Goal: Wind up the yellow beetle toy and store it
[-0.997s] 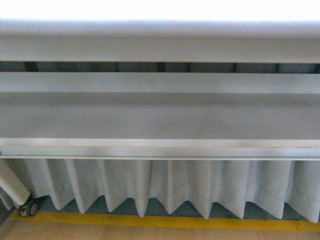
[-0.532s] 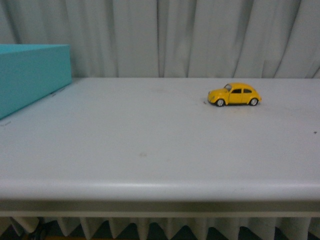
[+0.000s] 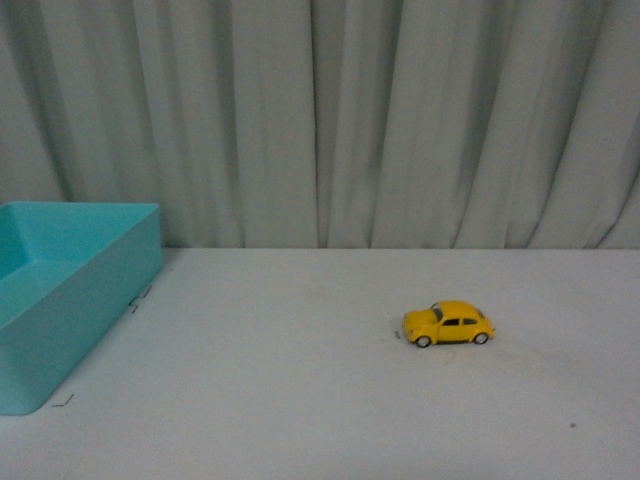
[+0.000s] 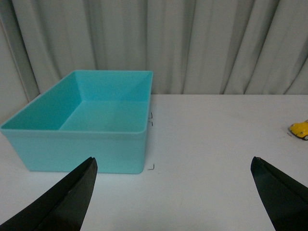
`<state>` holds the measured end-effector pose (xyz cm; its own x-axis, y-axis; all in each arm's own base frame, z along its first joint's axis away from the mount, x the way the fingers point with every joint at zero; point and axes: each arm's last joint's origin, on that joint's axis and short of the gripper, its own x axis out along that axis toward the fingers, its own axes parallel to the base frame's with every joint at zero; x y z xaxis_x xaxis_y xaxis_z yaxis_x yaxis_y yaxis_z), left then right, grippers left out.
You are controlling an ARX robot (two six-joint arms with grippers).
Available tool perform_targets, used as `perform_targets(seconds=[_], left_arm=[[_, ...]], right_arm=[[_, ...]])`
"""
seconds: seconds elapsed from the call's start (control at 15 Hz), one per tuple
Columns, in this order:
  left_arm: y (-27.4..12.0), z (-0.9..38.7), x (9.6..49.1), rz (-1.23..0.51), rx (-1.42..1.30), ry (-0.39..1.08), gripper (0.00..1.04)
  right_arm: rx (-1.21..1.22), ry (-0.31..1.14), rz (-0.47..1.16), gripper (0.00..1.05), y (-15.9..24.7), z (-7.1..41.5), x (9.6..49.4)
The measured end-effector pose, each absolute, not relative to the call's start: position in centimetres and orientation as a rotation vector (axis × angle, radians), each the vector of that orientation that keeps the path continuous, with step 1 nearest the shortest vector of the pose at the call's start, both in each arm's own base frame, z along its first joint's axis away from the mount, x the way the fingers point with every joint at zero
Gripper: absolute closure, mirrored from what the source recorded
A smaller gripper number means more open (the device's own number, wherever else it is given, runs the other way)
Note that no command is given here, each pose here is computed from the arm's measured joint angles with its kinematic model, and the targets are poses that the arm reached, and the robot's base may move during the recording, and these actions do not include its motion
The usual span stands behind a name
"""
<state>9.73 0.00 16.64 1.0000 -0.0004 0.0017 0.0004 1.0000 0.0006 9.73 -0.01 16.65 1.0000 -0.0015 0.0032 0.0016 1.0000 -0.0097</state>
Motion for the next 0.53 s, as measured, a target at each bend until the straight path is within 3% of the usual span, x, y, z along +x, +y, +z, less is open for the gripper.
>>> perform_targets(seconds=[0.53], left_arm=[[0.0,16.65,9.73,0.0,0.0,-0.003,0.07]], right_arm=[[-0.01,-0.004,0.0,0.07,0.0,16.66,9.73]])
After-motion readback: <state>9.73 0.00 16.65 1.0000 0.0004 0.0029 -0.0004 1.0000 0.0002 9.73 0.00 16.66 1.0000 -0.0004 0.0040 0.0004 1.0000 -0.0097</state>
